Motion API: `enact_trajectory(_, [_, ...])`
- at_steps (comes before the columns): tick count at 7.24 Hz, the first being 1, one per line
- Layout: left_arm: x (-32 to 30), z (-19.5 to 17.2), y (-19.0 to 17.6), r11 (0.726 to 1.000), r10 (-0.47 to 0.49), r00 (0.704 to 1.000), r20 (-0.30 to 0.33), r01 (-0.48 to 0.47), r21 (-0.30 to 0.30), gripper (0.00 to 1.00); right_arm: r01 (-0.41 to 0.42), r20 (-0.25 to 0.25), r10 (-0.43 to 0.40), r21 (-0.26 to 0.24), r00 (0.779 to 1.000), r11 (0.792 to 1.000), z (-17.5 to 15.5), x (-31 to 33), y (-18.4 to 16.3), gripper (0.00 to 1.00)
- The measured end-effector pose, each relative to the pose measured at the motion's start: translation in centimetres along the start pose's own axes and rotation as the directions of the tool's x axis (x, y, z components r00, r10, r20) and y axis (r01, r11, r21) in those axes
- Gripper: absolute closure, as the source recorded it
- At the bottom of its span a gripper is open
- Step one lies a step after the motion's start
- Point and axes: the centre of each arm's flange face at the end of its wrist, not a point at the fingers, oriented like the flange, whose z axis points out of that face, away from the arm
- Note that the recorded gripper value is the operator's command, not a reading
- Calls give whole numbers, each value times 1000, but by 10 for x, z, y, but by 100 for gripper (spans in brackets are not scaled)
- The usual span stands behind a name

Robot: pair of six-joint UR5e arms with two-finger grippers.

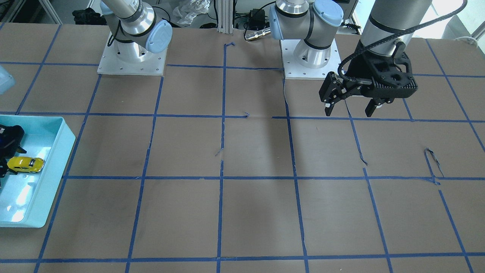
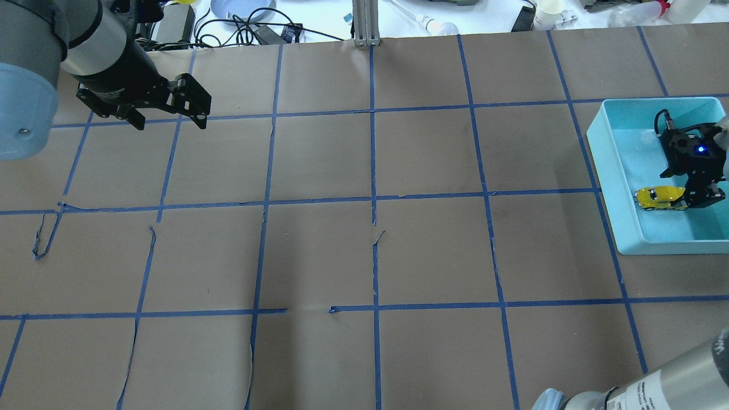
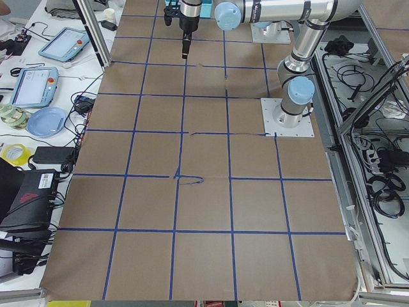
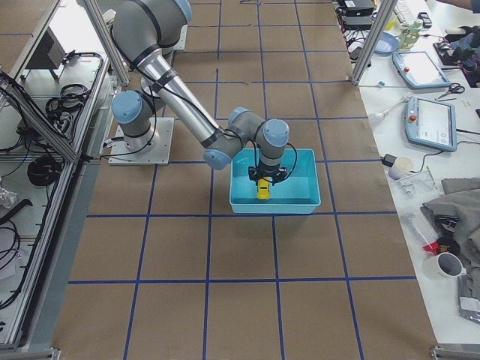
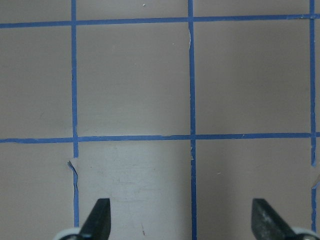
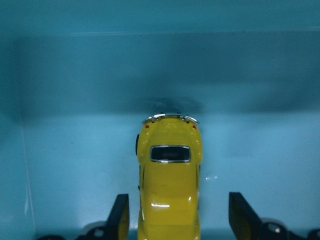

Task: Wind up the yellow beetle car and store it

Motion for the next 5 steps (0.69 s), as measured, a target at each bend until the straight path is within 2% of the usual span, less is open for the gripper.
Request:
enact_trajectory(2, [0,3,1,1000,0,1000,0,0,-5,0,-23,-58,23,-9,998,1000,-59,5,-15,0])
enact_trajectory(3, [0,2,1,1000,0,1000,-1,0,-4,0,-68,-88,67,-6,994,998,-98,3,-33,0])
enact_trajectory(5, [0,0,0,1000,1,1000,1,-1,-1,0,-175,-113,175,12,978,984,-180,2,-83,0])
